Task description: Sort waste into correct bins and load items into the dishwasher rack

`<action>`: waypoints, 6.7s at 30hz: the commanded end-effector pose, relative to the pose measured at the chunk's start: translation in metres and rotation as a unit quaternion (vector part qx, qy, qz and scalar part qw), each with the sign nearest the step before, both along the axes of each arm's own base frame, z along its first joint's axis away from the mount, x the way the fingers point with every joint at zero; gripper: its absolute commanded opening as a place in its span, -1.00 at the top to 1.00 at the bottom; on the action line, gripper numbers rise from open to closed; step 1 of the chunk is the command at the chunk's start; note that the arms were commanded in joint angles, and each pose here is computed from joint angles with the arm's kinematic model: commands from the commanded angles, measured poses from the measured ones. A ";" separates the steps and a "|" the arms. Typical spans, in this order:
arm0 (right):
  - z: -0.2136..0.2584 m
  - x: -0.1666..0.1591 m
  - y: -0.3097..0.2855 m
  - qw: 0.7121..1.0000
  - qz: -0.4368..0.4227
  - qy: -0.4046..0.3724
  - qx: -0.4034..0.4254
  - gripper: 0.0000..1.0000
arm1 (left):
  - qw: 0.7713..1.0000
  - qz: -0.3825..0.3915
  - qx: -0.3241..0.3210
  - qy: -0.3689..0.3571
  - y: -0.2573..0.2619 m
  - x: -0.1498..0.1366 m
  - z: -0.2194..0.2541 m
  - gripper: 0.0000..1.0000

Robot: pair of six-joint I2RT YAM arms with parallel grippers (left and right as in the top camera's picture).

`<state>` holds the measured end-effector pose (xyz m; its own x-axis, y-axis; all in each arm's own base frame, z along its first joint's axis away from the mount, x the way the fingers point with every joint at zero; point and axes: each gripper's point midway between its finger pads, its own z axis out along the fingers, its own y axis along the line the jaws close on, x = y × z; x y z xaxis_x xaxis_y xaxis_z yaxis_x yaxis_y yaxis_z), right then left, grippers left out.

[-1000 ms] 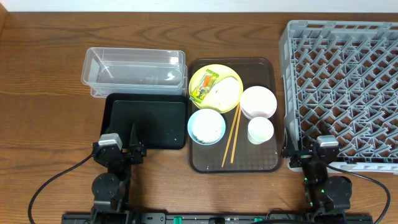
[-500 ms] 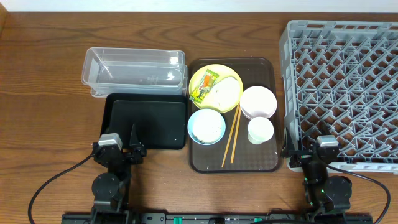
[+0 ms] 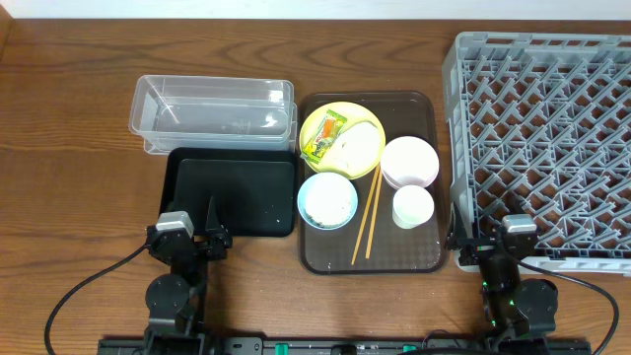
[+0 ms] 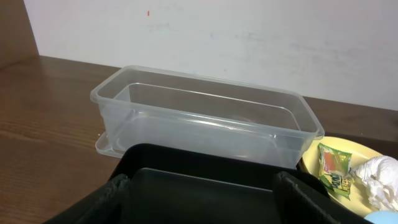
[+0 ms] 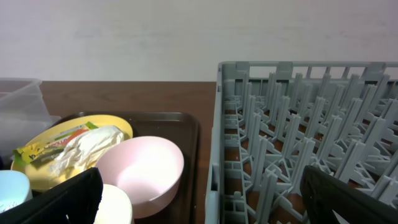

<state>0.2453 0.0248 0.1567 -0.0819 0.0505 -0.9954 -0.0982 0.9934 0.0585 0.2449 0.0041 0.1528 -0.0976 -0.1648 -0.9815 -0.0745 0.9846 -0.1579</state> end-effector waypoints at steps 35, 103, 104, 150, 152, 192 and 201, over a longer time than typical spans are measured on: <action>0.052 0.006 -0.014 0.960 -0.049 0.276 -0.014 -0.99 | 0.912 -0.087 -0.035 0.400 -0.037 0.015 0.027 -0.50; 0.036 0.020 -0.003 0.931 -0.026 0.363 -0.015 -0.99 | 0.827 -0.378 0.149 0.388 -0.295 0.174 -0.128 0.63; 0.036 0.020 -0.003 0.931 -0.026 0.363 -0.015 -0.99 | 0.828 -0.378 0.149 0.387 -0.295 0.174 -0.126 0.82; 0.036 0.020 -0.003 0.931 -0.026 0.363 -0.015 -0.98 | 0.860 -0.307 0.124 0.387 -0.214 0.184 -0.052 -0.17; 0.036 0.021 -0.003 0.931 -0.026 0.363 -0.015 -0.99 | 0.853 -0.314 0.132 0.395 -0.220 0.184 -0.068 -0.17; 0.036 0.020 -0.003 0.931 -0.026 0.363 -0.015 -0.99 | 0.927 -0.096 0.092 0.349 -0.117 0.210 0.009 0.87; 0.036 0.020 -0.003 0.931 -0.026 0.363 -0.015 -0.99 | 0.929 0.037 -0.064 0.362 -0.055 0.224 -0.009 -0.01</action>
<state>0.2631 0.0203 0.1833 -0.7458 0.0351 -0.6652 0.0027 0.9988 0.0496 0.4674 -0.0606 0.1503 -0.7348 -0.1817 -0.6535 -0.1591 0.9827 -0.0943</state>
